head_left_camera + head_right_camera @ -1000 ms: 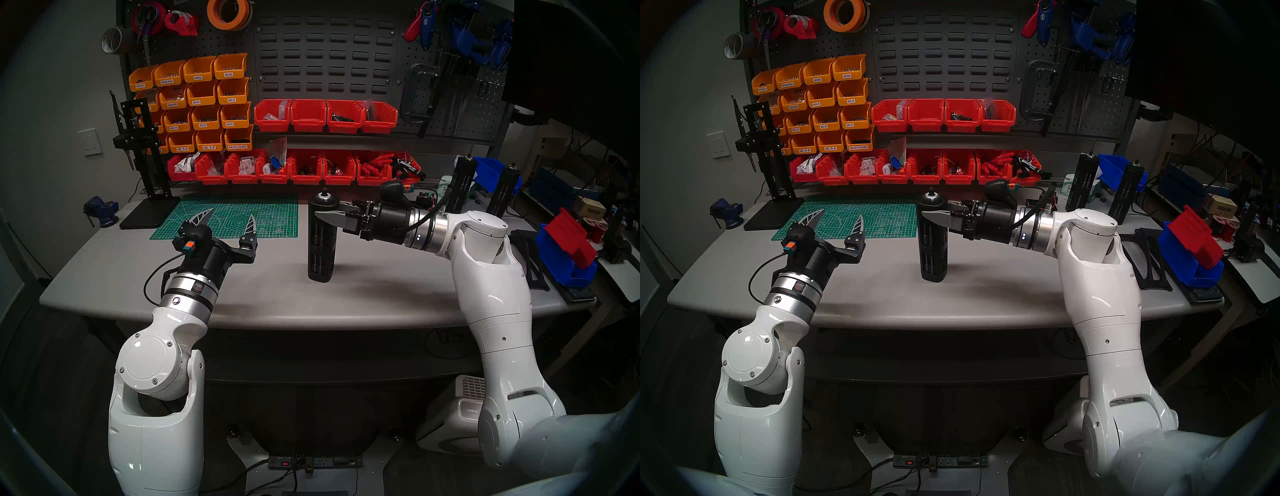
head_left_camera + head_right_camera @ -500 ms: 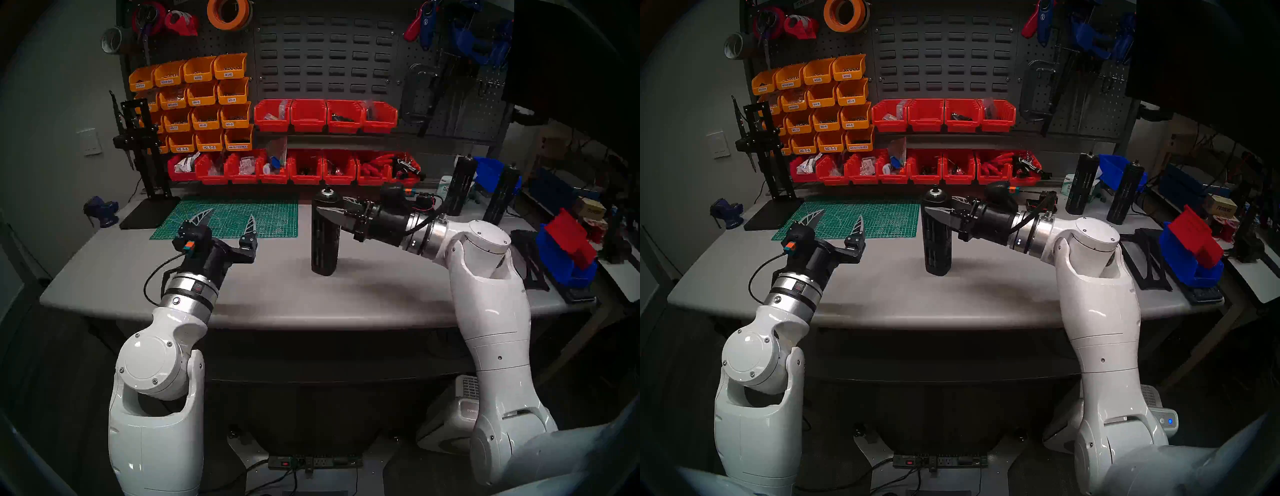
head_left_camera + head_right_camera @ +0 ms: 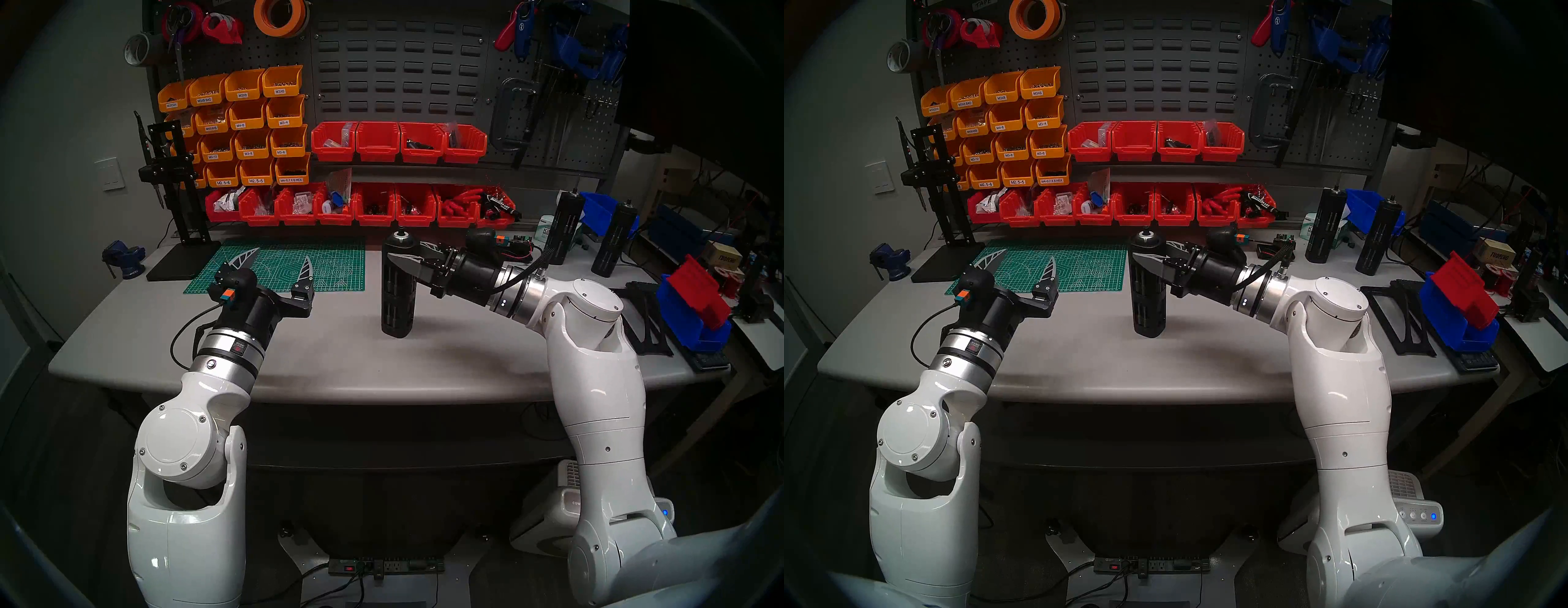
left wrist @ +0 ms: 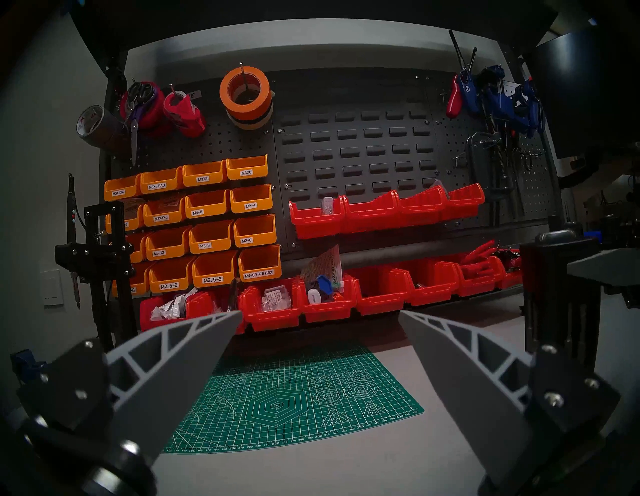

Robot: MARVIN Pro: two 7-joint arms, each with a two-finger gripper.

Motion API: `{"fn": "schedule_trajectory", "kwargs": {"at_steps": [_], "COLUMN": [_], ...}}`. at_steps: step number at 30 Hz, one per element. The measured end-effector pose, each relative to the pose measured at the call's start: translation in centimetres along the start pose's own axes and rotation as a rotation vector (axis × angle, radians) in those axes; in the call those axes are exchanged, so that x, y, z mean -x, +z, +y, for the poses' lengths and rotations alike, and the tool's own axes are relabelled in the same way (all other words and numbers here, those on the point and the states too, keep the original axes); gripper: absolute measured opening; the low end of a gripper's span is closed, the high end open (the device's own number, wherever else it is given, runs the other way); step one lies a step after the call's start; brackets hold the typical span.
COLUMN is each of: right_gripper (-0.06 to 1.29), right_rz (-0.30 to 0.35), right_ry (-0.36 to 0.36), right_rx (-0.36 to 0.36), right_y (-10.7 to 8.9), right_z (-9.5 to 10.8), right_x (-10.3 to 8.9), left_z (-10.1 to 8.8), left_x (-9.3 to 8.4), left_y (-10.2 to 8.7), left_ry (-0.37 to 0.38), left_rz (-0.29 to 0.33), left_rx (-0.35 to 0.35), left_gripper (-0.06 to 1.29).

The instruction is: Pick a screwdriver bit and insert it into the screwdriver

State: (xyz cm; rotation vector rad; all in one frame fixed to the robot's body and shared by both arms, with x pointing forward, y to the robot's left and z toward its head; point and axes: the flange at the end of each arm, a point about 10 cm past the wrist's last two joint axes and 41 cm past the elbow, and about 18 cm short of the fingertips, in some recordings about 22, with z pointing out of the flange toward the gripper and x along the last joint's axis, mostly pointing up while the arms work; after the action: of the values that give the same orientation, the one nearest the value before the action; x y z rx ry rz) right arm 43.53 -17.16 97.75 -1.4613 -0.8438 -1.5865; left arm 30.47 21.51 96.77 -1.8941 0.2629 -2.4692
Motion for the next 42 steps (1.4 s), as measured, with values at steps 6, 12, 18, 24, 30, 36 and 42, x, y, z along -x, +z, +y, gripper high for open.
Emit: {"fn": "schedule_trajectory", "kwargs": {"at_steps": [6, 12, 18, 24, 30, 36, 42], "right_gripper": [0.5, 0.5, 0.5, 0.5, 0.5, 0.5, 0.5], "right_rz": [0.004, 0.007, 0.008, 0.009, 0.009, 0.009, 0.01], "right_ry": [0.003, 0.005, 0.007, 0.009, 0.009, 0.009, 0.01], "right_rx": [0.004, 0.008, 0.009, 0.005, 0.0, -0.003, -0.004], "right_y": [-0.1, -0.2, -0.3, -0.3, -0.3, -0.3, -0.3], "right_z": [0.0, 0.1, 0.1, 0.1, 0.1, 0.1, 0.1], "right_x": [0.0, 0.1, 0.1, 0.1, 0.1, 0.1, 0.1], "left_z": [0.1, 0.5, 1.1, 2.6, 3.9, 4.7, 4.7], "left_x": [-1.8, -1.8, -1.3, -0.4, 0.7, 1.4, 0.9], "left_y": [-0.1, -0.3, -0.9, -1.6, -2.1, -2.6, -3.2], "left_ry": [-0.012, -0.034, -0.06, -0.102, -0.126, -0.145, -0.161], "left_rz": [0.012, 0.001, -0.008, -0.031, -0.049, -0.062, -0.064], "left_rx": [0.035, 0.088, 0.139, 0.234, 0.309, 0.356, 0.373], "left_gripper": [1.23, 1.23, 1.23, 1.23, 1.23, 1.23, 1.23]}}
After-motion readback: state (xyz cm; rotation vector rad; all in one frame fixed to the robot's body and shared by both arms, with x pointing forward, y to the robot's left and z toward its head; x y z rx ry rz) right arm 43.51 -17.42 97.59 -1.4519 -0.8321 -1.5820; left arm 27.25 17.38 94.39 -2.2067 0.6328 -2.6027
